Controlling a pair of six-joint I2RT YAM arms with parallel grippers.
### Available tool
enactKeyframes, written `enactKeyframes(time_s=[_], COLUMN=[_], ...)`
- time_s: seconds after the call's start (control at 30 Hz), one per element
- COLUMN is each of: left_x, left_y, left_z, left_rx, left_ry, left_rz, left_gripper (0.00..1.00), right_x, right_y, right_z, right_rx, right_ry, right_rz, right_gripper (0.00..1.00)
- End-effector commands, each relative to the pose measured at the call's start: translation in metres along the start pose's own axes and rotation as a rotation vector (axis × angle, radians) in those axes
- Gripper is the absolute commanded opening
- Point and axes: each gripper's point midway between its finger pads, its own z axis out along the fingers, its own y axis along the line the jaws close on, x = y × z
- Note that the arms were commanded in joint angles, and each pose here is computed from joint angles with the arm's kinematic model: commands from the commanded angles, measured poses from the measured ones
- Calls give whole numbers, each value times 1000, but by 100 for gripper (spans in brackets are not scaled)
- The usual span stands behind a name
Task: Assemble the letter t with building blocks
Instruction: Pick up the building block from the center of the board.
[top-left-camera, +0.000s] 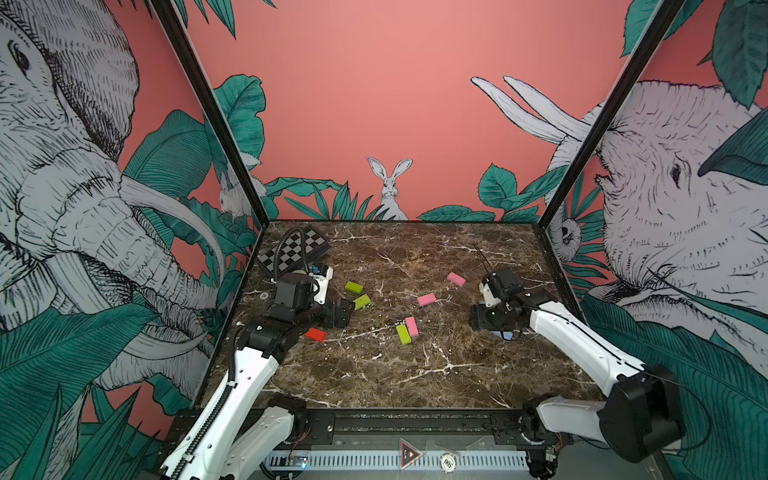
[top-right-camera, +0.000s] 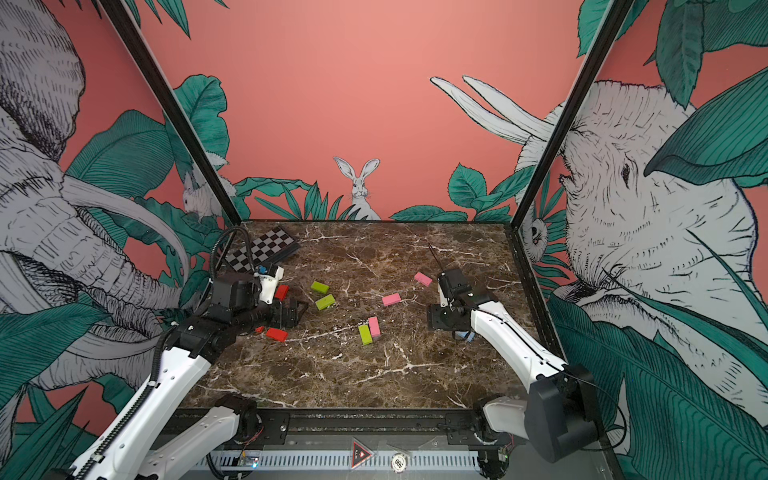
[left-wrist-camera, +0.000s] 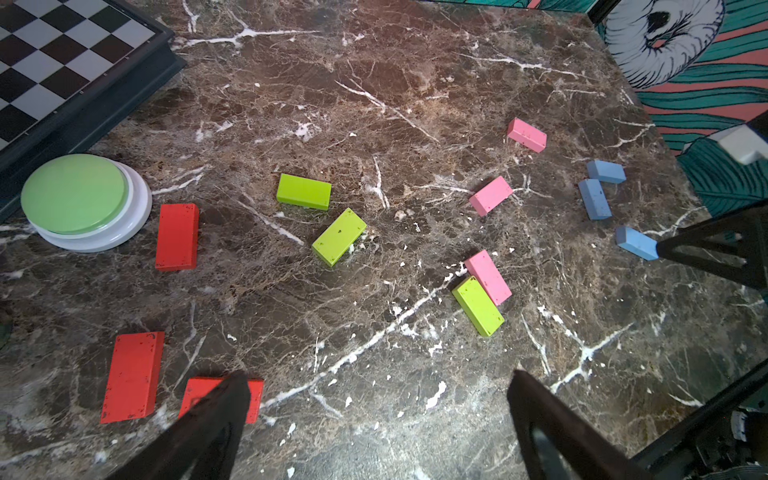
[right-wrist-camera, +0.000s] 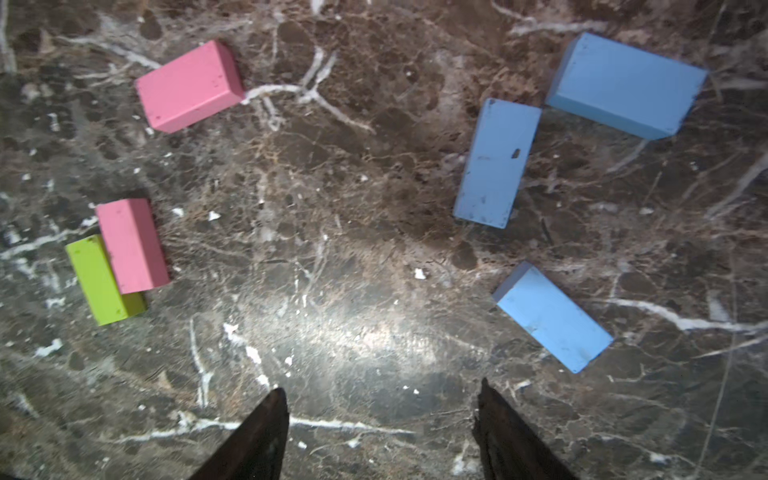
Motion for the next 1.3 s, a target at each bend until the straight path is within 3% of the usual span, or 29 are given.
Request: enactKeyframes(time_s=[0.0,0.3,1.27], left_x=[-1,-2,-3], left_y=[2,2,5], left_z=[-3,-4,-6], left_rx=[-17,-22,-36], left_ry=[-25,-35,-54], left_rz=[13,20,24], left_gripper=[99,99,99], right_x=[-20,-37,-50], right_y=[-13,-21,-53], right_z=[1,38,87], right_rx=[98,74,104], right_ry=[-51,-8,25], right_rz=[-10,39,99], right_gripper=[68,60,42])
